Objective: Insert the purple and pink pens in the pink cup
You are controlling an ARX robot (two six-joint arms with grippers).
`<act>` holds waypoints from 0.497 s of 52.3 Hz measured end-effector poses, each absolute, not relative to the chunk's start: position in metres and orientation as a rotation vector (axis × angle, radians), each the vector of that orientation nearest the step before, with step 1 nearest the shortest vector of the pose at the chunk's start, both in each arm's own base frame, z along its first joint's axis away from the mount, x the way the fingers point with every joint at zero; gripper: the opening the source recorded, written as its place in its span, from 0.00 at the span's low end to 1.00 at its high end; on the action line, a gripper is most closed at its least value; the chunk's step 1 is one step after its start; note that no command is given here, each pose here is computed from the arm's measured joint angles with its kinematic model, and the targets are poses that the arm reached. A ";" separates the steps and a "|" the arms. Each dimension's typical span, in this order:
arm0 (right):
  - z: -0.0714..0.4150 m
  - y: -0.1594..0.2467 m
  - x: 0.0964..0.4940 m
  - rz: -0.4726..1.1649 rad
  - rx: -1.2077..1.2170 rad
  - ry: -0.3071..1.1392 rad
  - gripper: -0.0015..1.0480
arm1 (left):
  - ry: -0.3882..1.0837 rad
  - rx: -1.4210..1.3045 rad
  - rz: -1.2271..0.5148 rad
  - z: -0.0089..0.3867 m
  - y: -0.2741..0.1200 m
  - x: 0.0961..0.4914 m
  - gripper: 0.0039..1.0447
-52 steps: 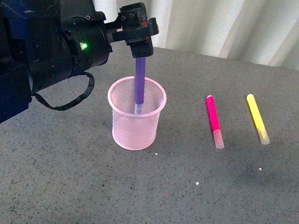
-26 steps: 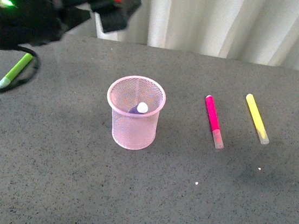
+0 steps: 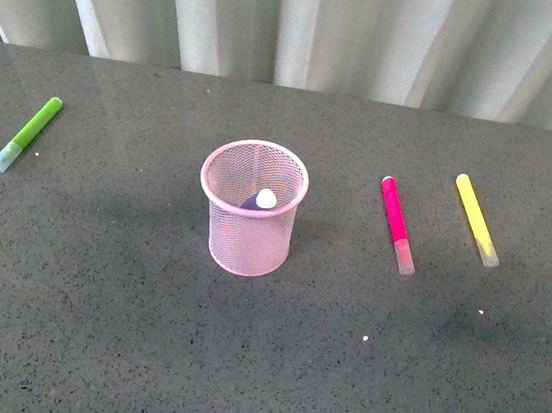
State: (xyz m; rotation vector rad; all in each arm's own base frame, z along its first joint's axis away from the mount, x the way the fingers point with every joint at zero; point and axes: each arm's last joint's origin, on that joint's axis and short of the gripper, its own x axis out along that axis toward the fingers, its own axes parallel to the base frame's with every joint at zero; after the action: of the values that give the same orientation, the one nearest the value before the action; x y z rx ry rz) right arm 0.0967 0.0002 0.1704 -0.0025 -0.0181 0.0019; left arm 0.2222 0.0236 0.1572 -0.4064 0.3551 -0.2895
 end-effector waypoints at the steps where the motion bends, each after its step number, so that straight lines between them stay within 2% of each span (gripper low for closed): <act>1: 0.170 0.000 0.097 0.002 -0.003 -0.018 0.93 | 0.358 -0.411 -0.286 0.156 0.026 0.220 0.94; 7: 0.170 0.000 0.097 0.002 -0.002 -0.018 0.93 | 0.360 -0.407 -0.257 0.152 0.032 0.214 0.93; 12: 0.170 0.000 0.097 0.002 -0.002 -0.018 0.93 | 0.155 -0.193 -0.073 0.151 0.030 0.203 0.78; 16: 0.170 0.000 0.097 0.002 -0.003 -0.018 0.93 | 0.014 -0.069 0.010 0.163 0.026 0.189 0.59; 21: 0.170 0.000 0.097 0.002 -0.002 -0.018 0.93 | 0.004 -0.039 0.007 0.164 0.021 0.180 0.45; 26: 0.170 0.000 0.097 0.002 -0.002 -0.018 0.93 | 0.021 -0.024 0.001 0.161 0.016 0.170 0.26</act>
State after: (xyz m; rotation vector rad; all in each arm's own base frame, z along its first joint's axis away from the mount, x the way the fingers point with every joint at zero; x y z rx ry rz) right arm 0.0967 0.0002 0.1704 -0.0025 -0.0181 0.0019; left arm 0.1701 0.0157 0.1607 -0.0235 0.0214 0.0014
